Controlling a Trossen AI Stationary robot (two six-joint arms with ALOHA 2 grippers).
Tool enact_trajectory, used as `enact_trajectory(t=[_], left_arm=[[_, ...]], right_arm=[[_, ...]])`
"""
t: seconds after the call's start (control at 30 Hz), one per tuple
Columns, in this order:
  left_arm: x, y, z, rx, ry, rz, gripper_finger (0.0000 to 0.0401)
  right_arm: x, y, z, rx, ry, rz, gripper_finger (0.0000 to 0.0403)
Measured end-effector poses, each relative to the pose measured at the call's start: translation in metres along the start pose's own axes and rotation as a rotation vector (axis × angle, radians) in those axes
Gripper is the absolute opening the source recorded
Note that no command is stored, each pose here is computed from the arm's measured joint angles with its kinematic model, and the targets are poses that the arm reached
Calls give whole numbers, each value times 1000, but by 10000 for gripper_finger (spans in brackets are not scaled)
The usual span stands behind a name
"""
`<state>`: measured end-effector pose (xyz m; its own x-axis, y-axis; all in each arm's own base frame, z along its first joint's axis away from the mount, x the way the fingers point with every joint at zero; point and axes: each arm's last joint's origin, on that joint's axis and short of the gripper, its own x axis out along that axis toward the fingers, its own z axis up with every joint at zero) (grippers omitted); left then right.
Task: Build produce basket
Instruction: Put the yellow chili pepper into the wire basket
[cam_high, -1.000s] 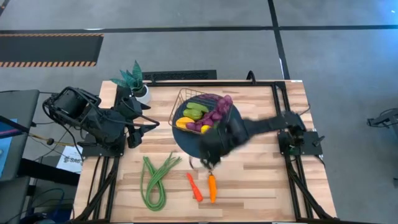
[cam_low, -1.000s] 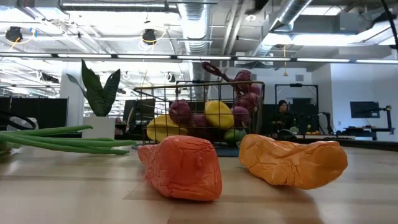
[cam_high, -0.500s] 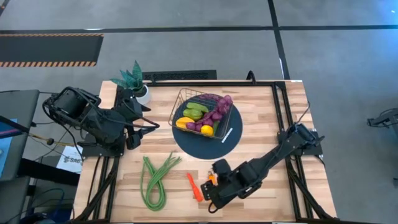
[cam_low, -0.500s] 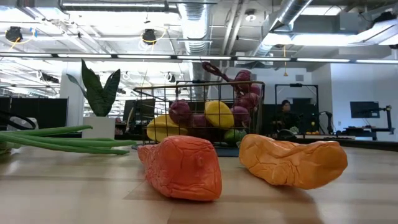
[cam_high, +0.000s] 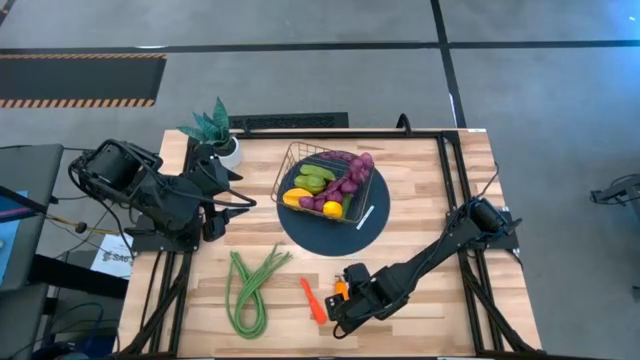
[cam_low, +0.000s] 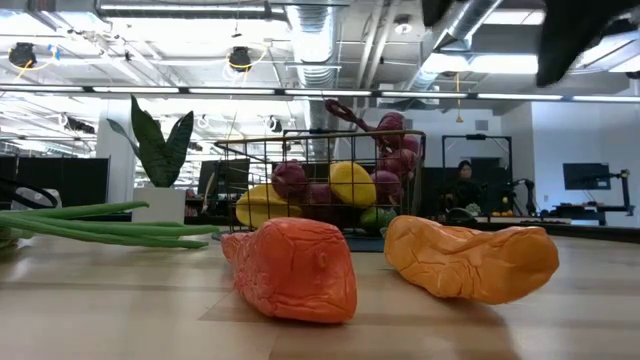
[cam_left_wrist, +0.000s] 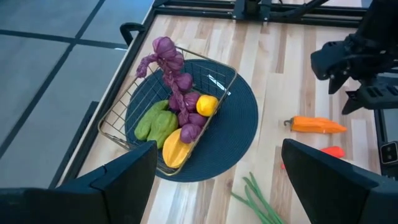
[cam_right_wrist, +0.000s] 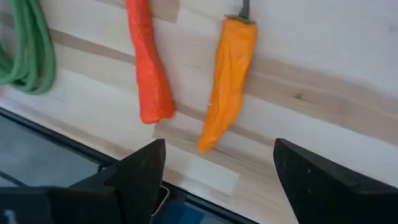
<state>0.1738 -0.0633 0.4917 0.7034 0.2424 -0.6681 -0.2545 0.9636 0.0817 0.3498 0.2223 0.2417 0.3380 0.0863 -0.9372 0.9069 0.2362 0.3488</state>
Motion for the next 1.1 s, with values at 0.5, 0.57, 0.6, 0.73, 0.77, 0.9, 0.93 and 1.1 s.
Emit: enact_trajectory(t=[0.5,0.57,0.6,0.73,0.77,0.9,0.93,1.1], left_arm=[[0,0,0,5,-1,1,329],[0,0,0,5,-2,1,329],[0,0,0,5,-1,1,329],[0,0,0,6,4,-10,329],[0,0,0,6,5,-11,329],[0,0,0,6,5,-11,329],[0,0,0,6,5,-11,329],[0,0,0,11,5,-11,329]], right_arm=[[71,0,3,29,16,-33,318],[80,1,8,33,12,-41,318],[84,-1,9,25,10,-54,318],[96,-1,14,31,15,-85,316],[98,-2,15,31,27,-96,313],[101,-2,14,25,63,-106,284],[102,-2,14,22,65,-108,270],[94,-1,15,8,82,-101,150]])
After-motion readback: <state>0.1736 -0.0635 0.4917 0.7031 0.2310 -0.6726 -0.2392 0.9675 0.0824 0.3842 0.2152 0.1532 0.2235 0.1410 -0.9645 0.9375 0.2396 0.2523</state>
